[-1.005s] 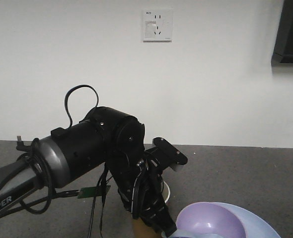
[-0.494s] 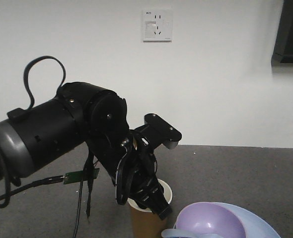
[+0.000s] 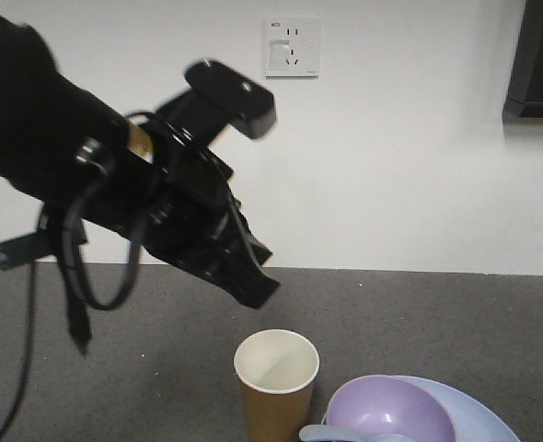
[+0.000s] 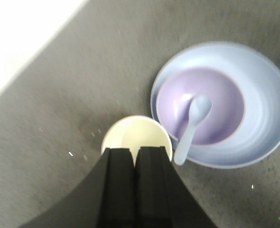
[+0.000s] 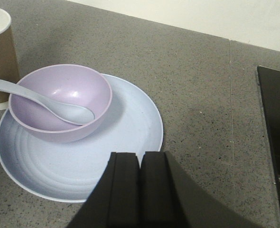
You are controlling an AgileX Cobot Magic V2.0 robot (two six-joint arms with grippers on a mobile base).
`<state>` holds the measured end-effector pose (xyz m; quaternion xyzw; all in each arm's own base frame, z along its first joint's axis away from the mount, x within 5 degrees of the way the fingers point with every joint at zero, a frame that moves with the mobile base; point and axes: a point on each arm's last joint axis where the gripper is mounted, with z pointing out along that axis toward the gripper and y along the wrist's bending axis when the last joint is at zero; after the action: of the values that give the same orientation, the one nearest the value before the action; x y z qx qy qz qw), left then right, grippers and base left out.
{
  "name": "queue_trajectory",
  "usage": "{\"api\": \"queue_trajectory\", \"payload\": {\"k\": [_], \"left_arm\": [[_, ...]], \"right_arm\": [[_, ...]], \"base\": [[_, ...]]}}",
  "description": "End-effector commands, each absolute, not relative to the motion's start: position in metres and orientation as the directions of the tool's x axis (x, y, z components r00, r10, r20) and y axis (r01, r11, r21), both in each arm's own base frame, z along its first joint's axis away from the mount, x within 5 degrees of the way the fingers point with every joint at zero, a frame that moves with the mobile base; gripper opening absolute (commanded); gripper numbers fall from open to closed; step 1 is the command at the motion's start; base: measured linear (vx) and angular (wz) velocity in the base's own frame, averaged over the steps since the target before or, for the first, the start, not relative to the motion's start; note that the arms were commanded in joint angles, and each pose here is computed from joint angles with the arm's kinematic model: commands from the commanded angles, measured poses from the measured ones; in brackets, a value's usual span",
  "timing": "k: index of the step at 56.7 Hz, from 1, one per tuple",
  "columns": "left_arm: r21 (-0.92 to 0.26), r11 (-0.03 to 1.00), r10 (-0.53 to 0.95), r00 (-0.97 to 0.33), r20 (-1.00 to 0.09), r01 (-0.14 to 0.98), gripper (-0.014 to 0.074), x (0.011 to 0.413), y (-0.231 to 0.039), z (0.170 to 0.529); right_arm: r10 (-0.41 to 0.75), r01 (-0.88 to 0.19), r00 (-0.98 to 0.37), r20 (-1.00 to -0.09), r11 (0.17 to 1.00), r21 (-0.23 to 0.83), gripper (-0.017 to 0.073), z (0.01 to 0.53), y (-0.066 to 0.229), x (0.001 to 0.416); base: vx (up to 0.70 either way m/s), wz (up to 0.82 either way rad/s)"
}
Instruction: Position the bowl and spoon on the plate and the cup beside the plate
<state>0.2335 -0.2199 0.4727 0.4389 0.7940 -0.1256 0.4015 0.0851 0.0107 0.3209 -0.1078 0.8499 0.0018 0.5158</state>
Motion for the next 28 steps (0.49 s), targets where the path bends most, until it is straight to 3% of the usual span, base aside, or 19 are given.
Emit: {"api": "queue_trajectory", "payload": {"k": [1, 8, 23, 28], "left_arm": [[0.198, 0.607, 0.479, -0.156, -0.864, 0.77, -0.0006, 0.203, -0.192, 0.513], [0.222, 0.637, 0.414, -0.084, -0.906, 0.739, -0.0004, 0.179, -0.167, 0.494], [0.086, 0.714, 0.228, -0.114, -0.967, 0.695, -0.0003, 0.125, -0.115, 0.365], [0.017, 0.73, 0.151, -0.137, -0.979, 0.683, -0.0003, 0.11, -0.101, 0.343]], "right_arm": [[-0.152, -0.158, -0.364, -0.919, 0.982, -0.1, -0.0008, 0.335, 0.01, 0.088], [-0.134, -0.151, -0.359, -0.924, 0.985, -0.084, -0.0008, 0.336, 0.01, 0.088], [-0.09, -0.165, -0.223, -0.971, 0.985, -0.054, -0.0008, 0.349, 0.014, 0.092], [-0.096, -0.179, -0.168, -0.981, 0.982, -0.066, -0.0008, 0.354, 0.015, 0.092]], "base": [[0.0, 0.0], [0.0, 0.0], [0.0, 0.0], [0.0, 0.0]]}}
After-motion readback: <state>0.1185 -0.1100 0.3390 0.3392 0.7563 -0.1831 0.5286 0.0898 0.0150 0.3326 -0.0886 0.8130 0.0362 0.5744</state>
